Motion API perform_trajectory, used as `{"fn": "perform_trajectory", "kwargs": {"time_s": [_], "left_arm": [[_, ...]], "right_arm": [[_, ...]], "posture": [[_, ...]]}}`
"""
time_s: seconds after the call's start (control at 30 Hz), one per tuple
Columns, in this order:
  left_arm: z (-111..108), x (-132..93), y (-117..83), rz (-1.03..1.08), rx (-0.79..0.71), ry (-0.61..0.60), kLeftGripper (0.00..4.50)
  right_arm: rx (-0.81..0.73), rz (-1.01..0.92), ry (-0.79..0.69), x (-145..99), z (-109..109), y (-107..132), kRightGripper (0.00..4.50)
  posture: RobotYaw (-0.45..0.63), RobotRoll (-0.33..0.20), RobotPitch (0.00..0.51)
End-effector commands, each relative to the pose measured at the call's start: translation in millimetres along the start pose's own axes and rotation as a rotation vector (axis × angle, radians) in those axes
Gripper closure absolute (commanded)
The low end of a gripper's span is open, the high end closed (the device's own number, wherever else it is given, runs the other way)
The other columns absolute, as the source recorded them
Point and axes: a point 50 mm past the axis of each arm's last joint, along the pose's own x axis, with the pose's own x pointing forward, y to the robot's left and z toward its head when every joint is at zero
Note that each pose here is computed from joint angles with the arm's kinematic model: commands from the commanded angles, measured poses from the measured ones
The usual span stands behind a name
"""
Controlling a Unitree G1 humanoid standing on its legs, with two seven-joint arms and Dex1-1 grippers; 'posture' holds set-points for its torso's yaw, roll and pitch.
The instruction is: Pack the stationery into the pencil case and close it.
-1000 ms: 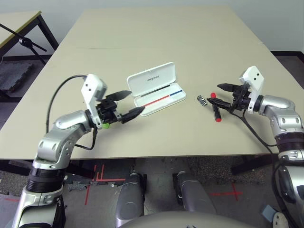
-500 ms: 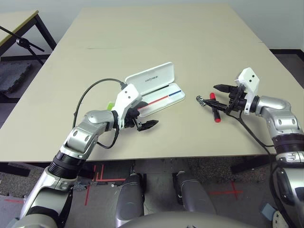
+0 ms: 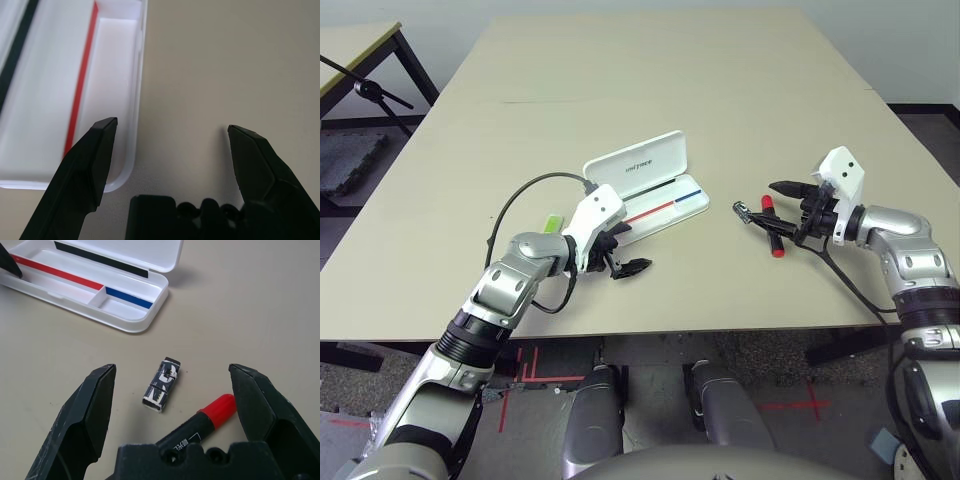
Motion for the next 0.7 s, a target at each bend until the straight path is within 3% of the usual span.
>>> {"fn": "perform_trajectory", "kwargs": {"time_s": [0.03,0.07,0.17,0.5,0.7], "left_arm": [[-8.6,2.1,1.3,-0.010,-0.019,0.055,0.08],[-8.7,2.2,1.5,-0.012,-0.020,0.056,0.08],[-9.3,2.4,2.7,-0.017,-0.021,0.064,0.71],[-7.9,0.1,11.3,-0.010,0.004,0.075,4.46],[-2.7,-12.3,15.0,-0.037,0.071,0.076,4.46]], "right_arm": [[-0.009,0.017,0.017,0.8,-0.3,4.0,0.00],[-0.010,0.017,0.016,0.8,0.1,4.1,0.00],[-0.009,0.018,0.015,0.1,0.9,4.1,0.00],[0.019,0.186,-0.016,-12.2,31.1,25.1,0.00],[0.030,0.228,0.036,-18.2,31.6,30.7,0.00]], "posture": [[-0.15,0.000,0.120],[-0.15,0.000,0.120],[-0.16,0.000,0.120],[-0.17,0.000,0.116],[-0.16,0.000,0.113]]}}
